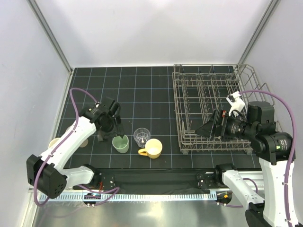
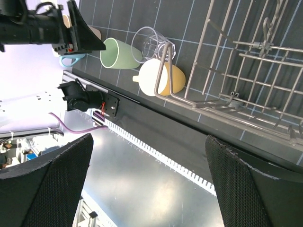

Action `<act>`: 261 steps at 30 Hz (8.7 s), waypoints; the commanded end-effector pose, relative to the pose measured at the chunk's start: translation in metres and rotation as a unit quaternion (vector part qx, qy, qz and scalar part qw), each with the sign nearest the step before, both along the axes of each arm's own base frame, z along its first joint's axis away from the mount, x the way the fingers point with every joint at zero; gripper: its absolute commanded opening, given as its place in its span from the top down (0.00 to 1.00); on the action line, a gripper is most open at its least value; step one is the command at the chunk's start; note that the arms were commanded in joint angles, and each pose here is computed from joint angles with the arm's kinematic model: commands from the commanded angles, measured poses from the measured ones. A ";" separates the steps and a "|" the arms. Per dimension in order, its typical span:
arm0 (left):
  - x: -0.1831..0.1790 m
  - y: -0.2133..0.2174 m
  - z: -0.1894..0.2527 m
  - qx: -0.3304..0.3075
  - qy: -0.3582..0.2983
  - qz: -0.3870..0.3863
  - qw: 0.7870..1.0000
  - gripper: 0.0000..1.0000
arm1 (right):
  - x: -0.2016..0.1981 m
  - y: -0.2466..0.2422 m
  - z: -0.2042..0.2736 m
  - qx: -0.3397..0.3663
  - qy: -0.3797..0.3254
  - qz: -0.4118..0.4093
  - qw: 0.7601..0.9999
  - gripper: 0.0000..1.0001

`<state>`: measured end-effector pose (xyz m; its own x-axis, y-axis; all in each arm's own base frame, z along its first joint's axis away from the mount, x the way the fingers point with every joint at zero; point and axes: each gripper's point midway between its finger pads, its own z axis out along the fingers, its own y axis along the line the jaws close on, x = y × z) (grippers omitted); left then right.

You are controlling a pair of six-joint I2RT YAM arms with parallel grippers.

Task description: Load the cups into the dish rack

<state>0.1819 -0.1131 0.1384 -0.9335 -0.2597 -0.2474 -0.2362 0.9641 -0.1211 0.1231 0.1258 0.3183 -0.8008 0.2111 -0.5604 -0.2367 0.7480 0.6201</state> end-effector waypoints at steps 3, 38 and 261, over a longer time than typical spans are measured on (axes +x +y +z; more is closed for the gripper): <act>-0.006 0.007 -0.013 0.016 0.005 -0.001 1.000 0.29 | -0.004 0.006 0.011 0.027 -0.006 0.004 1.000 0.00; -0.025 0.017 -0.033 0.018 0.016 0.009 1.000 1.00 | 0.007 -0.013 0.018 -0.041 -0.021 -0.017 0.999 0.00; 0.044 -0.064 0.125 -0.315 -0.094 -0.056 0.943 0.30 | 0.041 -0.035 -0.147 -0.355 0.296 0.034 0.886 0.96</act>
<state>0.2259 -0.1761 0.2557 -0.9173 -0.3303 -0.2223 -0.0879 0.7125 -0.6962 0.1931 0.1078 0.1701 -0.9848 -0.0953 -0.1454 -0.1096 0.9895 0.0943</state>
